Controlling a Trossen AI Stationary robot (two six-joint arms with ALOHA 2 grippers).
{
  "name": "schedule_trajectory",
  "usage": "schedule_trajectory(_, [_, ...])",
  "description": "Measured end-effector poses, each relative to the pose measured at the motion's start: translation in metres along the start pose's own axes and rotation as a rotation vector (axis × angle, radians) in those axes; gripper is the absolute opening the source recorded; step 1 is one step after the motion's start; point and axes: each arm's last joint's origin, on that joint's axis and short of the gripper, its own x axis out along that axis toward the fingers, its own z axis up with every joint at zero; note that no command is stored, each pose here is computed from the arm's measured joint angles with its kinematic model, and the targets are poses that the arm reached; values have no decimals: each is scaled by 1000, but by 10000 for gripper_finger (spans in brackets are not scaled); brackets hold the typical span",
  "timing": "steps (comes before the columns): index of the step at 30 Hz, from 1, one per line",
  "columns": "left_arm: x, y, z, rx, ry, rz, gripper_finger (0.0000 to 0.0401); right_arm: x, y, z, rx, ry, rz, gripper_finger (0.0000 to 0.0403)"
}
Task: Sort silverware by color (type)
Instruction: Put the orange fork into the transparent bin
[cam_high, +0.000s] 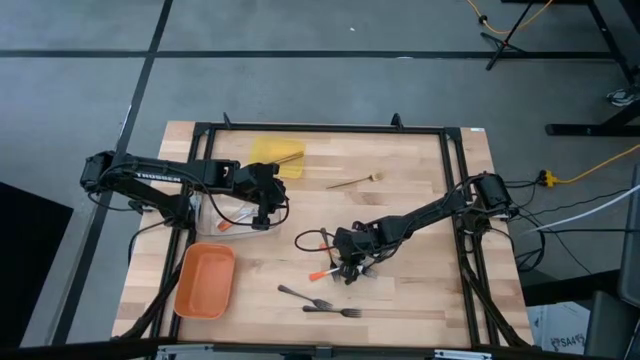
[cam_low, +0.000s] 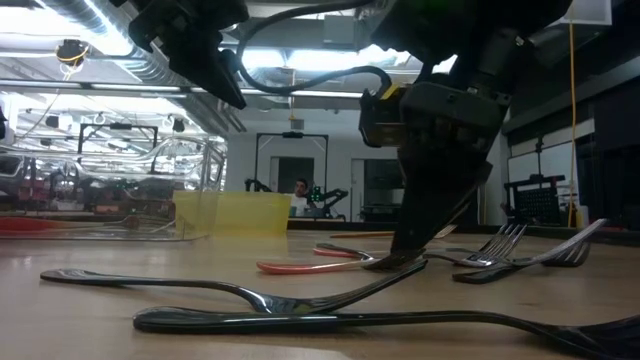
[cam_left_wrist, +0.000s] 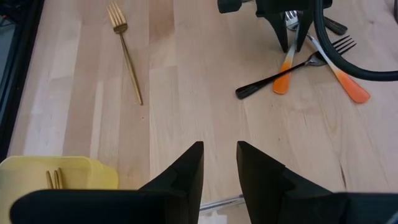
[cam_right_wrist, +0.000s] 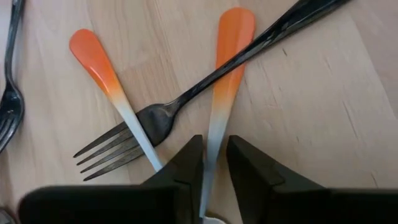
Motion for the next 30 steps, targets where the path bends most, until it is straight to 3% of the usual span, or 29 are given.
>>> schedule_trajectory(10, [0, 0, 0, 0, 0, 0, 90, 0, -1, 0, 2, 1, -1, 6])
schedule_trajectory(30, [0, 0, 0, 0, 0, 0, 90, -15, -1, 1, -29, -11, -28, 2])
